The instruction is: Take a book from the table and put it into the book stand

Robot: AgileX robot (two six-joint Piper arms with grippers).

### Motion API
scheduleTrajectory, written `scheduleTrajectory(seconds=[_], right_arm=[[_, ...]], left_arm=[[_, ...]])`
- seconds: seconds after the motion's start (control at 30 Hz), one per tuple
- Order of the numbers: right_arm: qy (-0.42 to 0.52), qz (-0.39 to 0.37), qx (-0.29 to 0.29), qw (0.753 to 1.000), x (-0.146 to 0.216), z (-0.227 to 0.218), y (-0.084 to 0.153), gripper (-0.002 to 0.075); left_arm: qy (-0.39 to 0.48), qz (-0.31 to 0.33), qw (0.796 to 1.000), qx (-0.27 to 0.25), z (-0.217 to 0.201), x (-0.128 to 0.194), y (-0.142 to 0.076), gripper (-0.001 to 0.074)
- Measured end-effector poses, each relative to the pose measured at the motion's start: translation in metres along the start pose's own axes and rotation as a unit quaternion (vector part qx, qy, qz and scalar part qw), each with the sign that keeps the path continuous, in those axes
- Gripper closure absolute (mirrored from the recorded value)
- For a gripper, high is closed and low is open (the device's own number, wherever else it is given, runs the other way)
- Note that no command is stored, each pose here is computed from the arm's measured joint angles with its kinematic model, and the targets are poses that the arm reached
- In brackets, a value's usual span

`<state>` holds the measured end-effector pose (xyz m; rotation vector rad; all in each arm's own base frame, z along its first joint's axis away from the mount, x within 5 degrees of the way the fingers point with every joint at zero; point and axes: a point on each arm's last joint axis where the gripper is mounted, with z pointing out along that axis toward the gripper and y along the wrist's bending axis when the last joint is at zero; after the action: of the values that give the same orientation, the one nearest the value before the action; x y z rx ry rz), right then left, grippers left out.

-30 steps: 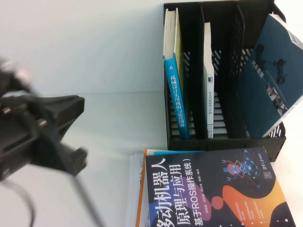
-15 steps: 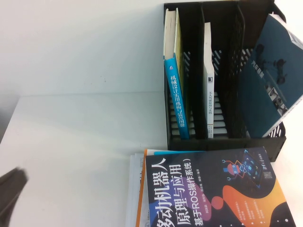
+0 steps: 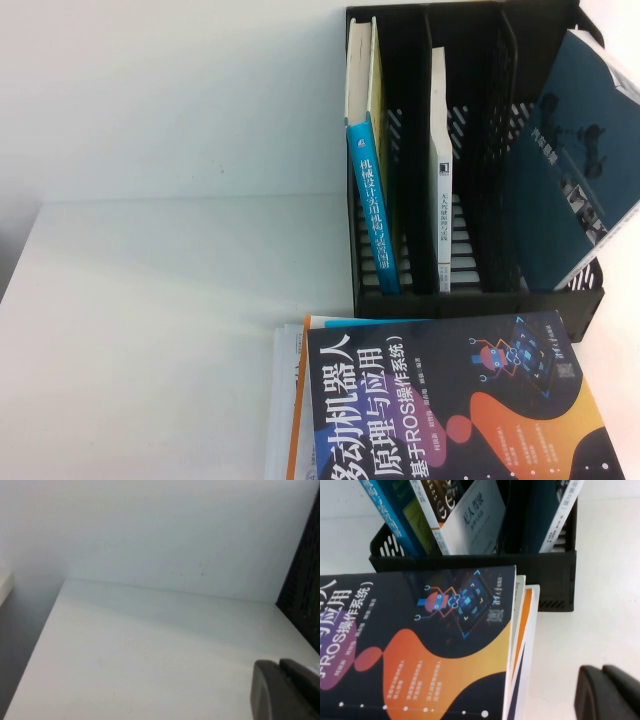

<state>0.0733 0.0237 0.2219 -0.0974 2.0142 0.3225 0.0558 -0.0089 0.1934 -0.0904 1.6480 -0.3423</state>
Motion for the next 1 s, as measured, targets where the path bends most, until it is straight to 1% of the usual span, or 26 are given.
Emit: scheduleTrajectory(seconds=[0.13, 0.33, 0.7, 0.77, 1.0], right_arm=[[0.000, 0.001, 0.000, 1.000, 0.000, 0.000, 0.000, 0.0729], [0.000, 0.001, 0.000, 1.000, 0.000, 0.000, 0.000, 0.0729], [0.000, 0.001, 0.000, 1.000, 0.000, 0.000, 0.000, 0.0729], [0.000, 0.001, 0.000, 1.000, 0.000, 0.000, 0.000, 0.0729], [0.000, 0.001, 0.000, 1.000, 0.000, 0.000, 0.000, 0.0729]], left_arm=[[0.013, -0.013, 0.999, -0.028, 0.000, 0.003, 0.004, 0.0737], [0.058, -0.021, 0.997, -0.050, -0.001, 0.011, 0.007, 0.0736], [0.082, -0.022, 0.995, -0.060, -0.002, 0.015, 0.009, 0.0737], [0.082, -0.015, 0.995, -0.059, -0.002, 0.015, 0.009, 0.0737], [0.088, 0.040, 0.994, -0.055, -0.002, 0.016, 0.009, 0.0737]])
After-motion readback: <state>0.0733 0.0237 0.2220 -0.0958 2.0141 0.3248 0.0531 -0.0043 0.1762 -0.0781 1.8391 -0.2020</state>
